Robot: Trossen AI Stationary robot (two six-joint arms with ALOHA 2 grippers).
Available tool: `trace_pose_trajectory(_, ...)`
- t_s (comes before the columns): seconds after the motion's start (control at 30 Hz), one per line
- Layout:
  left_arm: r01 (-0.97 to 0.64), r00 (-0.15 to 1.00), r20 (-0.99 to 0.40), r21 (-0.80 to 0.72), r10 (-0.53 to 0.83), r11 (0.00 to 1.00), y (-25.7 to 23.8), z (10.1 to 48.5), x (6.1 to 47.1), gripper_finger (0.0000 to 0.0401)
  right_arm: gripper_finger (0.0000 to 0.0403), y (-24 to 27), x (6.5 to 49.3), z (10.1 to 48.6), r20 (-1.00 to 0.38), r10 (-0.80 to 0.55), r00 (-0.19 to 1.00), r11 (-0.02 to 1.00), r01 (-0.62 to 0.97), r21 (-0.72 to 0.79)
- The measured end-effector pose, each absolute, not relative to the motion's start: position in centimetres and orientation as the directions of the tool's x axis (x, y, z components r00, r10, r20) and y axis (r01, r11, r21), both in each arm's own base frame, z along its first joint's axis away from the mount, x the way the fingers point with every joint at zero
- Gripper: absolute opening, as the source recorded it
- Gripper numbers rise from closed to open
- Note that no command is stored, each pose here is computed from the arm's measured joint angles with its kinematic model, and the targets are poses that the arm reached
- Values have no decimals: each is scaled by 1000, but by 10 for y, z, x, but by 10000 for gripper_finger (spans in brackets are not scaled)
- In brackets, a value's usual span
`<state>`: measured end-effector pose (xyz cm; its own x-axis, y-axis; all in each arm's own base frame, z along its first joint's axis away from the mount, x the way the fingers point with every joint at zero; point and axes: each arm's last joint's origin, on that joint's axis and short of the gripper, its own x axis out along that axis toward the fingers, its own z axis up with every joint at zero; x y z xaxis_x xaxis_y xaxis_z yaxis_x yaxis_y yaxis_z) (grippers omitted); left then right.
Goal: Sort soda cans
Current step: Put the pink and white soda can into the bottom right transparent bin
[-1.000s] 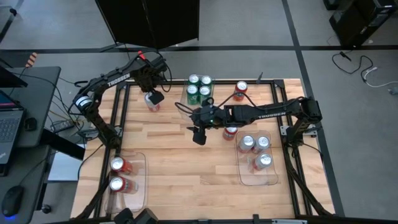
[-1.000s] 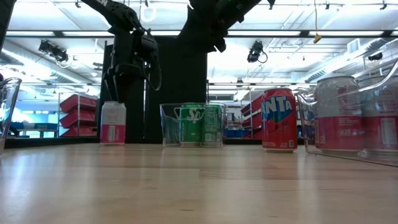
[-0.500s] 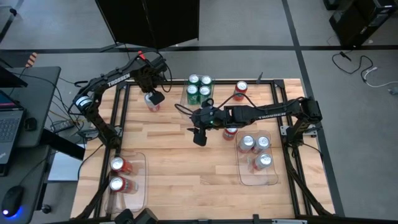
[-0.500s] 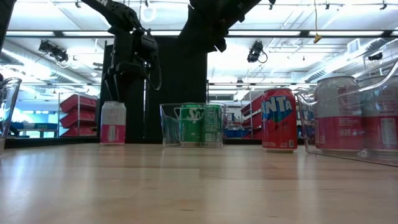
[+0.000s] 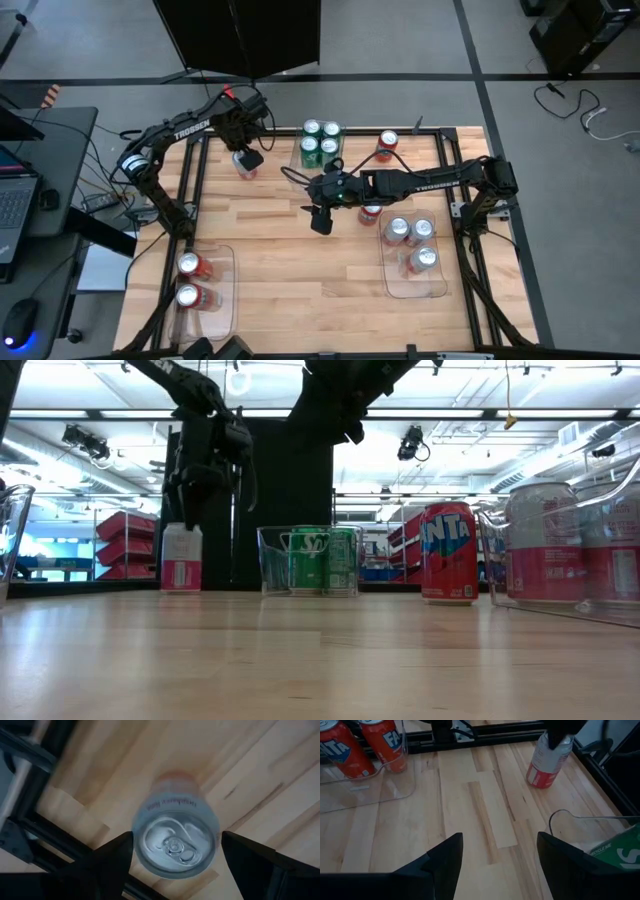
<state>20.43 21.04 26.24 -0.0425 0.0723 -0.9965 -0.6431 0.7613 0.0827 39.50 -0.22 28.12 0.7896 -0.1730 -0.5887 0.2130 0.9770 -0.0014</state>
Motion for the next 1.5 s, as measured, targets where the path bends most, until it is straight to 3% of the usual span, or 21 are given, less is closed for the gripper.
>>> trace_pose_trajectory(0.5,-618,-56,-997,83,61,782,206,244,202,304,240,-2,395,281,-590,-173,788,977,211,-5)
trace_pose_trajectory(0.8,-548,-57,-996,87,66,832,193,243,215,267,240,9,393,280,-607,-157,779,986,163,-46)
trace_pose_trajectory(1.03,-483,-51,-997,82,66,872,178,246,224,261,240,15,380,296,-596,-193,780,980,177,-86)
trace_pose_trajectory(1.5,-324,70,-998,-13,10,946,113,270,247,259,240,41,335,329,-642,-160,750,986,147,-75)
